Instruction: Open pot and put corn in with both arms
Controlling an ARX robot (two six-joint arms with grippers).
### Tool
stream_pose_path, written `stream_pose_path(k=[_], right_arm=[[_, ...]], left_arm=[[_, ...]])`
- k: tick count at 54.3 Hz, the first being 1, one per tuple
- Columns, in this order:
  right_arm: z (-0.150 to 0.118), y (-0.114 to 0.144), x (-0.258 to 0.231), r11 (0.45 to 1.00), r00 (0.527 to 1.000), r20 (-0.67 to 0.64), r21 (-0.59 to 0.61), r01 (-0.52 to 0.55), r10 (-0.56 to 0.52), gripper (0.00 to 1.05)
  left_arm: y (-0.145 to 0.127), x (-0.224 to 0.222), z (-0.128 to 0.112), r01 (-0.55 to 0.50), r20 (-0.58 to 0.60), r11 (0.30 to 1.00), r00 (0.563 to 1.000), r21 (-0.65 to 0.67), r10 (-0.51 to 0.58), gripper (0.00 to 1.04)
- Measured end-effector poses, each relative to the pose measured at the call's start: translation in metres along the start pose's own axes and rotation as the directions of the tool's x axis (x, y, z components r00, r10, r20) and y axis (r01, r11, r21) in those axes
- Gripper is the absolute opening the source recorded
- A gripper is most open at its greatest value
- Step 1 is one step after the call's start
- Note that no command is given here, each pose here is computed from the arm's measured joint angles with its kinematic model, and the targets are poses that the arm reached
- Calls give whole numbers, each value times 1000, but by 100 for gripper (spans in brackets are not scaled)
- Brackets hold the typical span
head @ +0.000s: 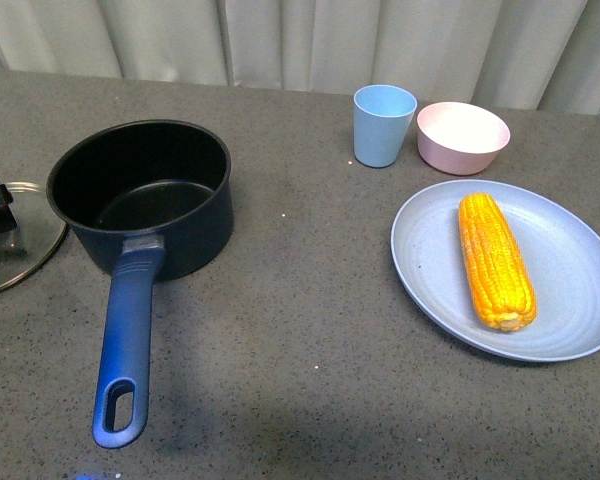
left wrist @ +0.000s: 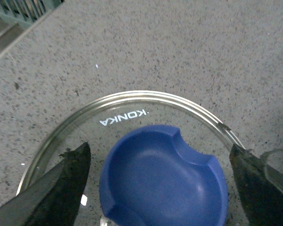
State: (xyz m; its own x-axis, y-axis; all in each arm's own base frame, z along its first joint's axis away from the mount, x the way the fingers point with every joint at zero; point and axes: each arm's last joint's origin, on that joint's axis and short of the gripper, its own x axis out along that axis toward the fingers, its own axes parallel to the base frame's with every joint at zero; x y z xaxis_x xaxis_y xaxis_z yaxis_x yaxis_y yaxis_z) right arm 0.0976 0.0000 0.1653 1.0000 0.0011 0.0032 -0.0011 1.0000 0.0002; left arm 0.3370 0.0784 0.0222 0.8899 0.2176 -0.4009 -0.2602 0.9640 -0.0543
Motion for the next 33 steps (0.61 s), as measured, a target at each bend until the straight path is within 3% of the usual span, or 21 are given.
stream_pose_path(k=[5, 15, 18, 20, 25, 33], right_arm=[[0, 0, 0, 1000, 1000, 0, 0, 0, 0, 96], [0, 0, 0, 1000, 1000, 0, 0, 0, 0, 96], [0, 0, 0, 1000, 1000, 0, 0, 0, 0, 96], [0, 0, 0, 1000, 1000, 0, 0, 1, -1, 96], [0, 0, 0, 1000, 1000, 0, 0, -1, 1, 96], [0, 0, 0, 1000, 1000, 0, 0, 0, 0, 96]], left_arm=[[0, -14, 15, -24, 35, 1000, 999, 10, 24, 100], [-4, -74, 62, -29, 158, 1000, 987, 3, 28, 97], [-10, -105, 72, 140, 300, 988, 941, 68, -154, 84], [-14, -123, 73, 193, 340, 976, 915, 104, -217, 77], [-22, -153, 70, 229, 370, 964, 891, 138, -265, 59], [-25, -177, 62, 218, 361, 966, 897, 139, -254, 31]])
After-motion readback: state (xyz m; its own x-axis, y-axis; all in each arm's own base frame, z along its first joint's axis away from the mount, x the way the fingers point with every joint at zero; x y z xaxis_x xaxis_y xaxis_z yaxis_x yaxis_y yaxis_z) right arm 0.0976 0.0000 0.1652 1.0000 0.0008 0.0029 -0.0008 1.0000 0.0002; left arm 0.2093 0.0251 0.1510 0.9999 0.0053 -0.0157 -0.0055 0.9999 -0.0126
